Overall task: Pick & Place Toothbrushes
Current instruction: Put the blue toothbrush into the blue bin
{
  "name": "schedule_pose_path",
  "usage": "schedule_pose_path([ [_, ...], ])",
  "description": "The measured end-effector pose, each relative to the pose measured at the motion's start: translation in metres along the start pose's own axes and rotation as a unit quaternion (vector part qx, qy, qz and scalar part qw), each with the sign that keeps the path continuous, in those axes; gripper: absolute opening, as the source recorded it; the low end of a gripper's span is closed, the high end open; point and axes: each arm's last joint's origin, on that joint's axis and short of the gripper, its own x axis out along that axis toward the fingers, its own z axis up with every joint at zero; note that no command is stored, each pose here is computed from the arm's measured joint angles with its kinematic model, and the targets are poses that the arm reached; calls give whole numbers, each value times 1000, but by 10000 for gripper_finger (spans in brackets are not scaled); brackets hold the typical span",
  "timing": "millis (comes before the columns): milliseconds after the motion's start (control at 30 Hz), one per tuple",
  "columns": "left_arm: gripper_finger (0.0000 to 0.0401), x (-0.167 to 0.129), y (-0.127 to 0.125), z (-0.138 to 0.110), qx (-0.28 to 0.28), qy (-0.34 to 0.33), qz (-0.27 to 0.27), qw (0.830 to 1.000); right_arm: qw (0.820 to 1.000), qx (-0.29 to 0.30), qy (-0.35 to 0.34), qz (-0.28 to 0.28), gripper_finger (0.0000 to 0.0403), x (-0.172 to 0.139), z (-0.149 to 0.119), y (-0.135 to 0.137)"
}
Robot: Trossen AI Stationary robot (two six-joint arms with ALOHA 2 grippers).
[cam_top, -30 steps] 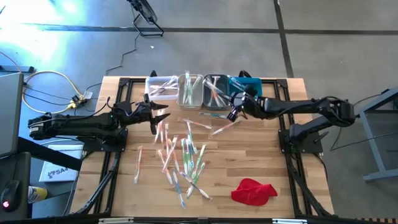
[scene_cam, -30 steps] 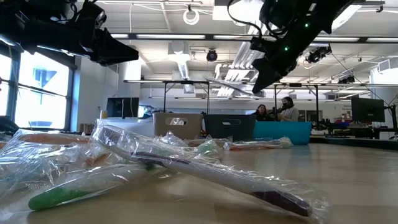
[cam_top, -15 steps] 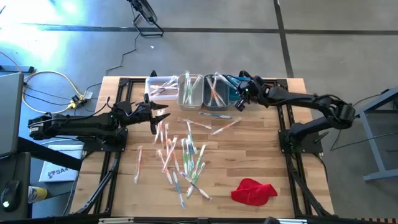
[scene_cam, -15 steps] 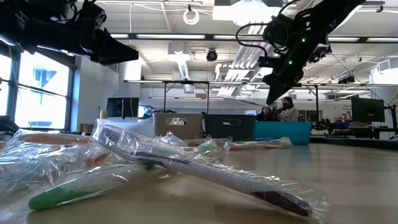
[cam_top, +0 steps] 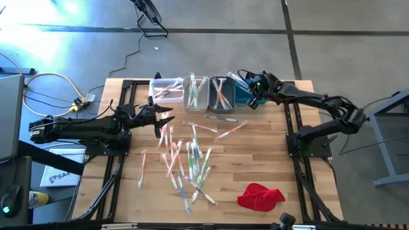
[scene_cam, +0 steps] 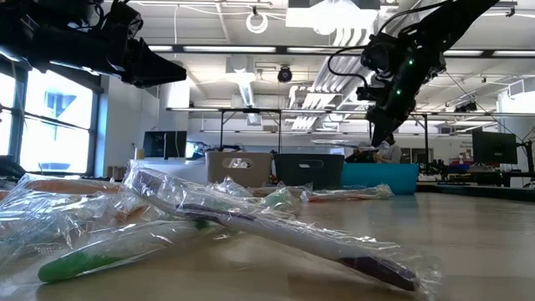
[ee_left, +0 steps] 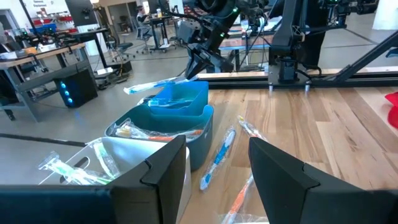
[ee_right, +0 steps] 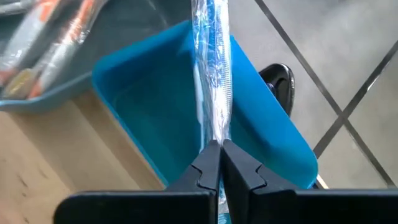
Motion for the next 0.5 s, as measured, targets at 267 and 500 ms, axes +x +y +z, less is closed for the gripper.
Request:
schedule_pose_path([
  [267, 171, 0, 0, 0, 0, 0, 0, 1000, 999, 25, 33, 1, 3, 5, -10, -19],
  [500, 171, 0, 0, 0, 0, 0, 0, 1000, 997, 22, 63, 25, 3, 8, -19, -30],
])
